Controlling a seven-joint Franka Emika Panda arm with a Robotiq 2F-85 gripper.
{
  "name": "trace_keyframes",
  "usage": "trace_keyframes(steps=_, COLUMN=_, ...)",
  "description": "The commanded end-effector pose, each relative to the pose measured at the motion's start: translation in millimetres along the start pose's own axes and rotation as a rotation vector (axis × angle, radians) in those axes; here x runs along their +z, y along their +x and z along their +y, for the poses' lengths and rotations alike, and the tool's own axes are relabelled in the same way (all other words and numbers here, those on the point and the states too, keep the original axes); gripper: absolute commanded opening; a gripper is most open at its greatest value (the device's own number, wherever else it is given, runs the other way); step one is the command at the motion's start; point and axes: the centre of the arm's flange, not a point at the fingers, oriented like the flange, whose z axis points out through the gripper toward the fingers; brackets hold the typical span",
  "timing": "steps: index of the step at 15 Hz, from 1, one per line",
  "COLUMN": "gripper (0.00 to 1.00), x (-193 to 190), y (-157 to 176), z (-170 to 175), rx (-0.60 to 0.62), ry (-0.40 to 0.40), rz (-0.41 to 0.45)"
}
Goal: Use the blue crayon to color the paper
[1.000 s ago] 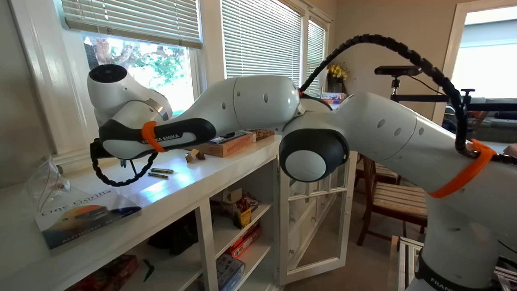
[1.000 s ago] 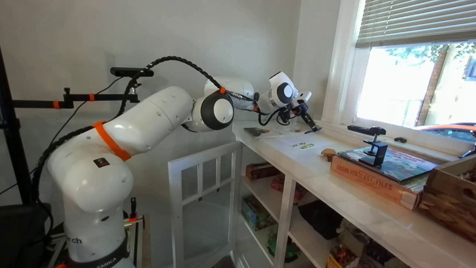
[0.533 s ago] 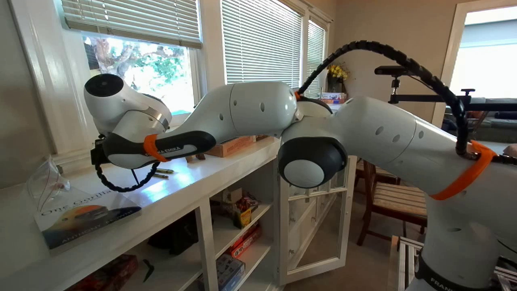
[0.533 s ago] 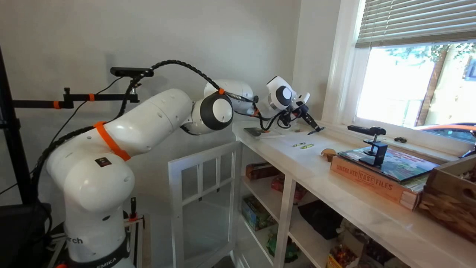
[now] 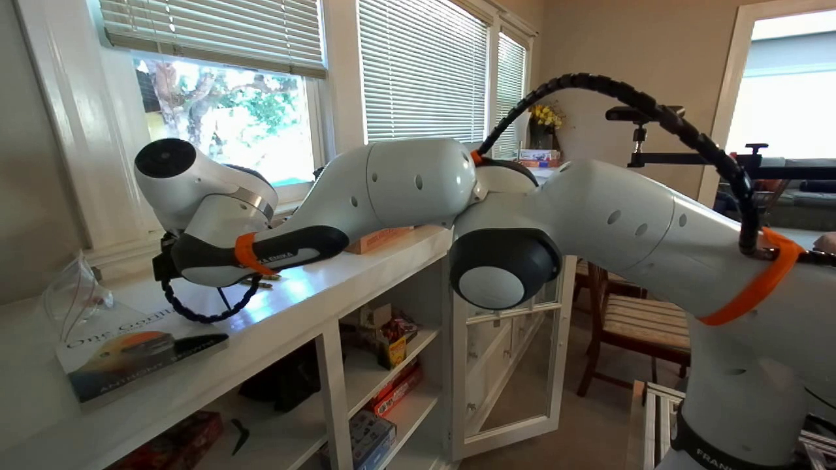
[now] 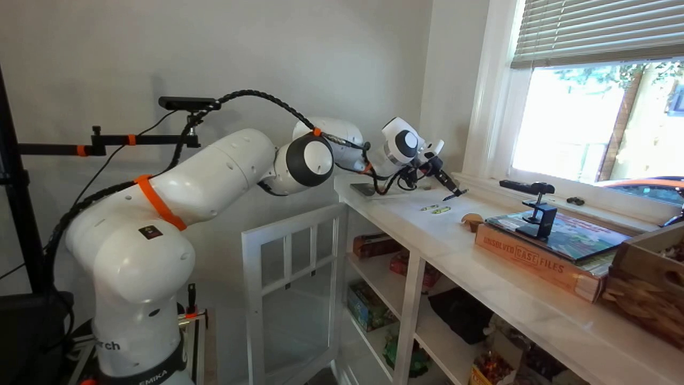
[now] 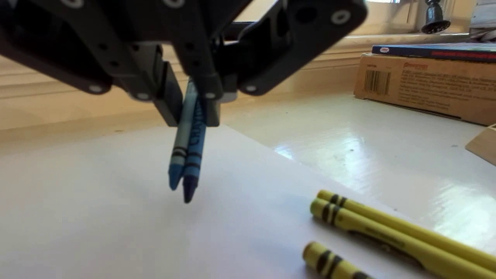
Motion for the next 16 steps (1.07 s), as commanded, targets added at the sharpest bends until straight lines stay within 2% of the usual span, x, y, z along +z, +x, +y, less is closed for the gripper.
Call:
trace_keyframes(steps=1, gripper=0.05, x=-2, y=-21, z=6, rx=0.002, ry=-0.007, rz=0.04)
trace_keyframes(steps=10, gripper=0.05, x=-6, y=-33, z=-11, rx=-0.029, ry=0.016, rz=0.057)
trace_keyframes(steps=16, gripper=0.05, x=0, y=-32, z=-1, rx=-0.031, ry=-0.012, rz=0.064)
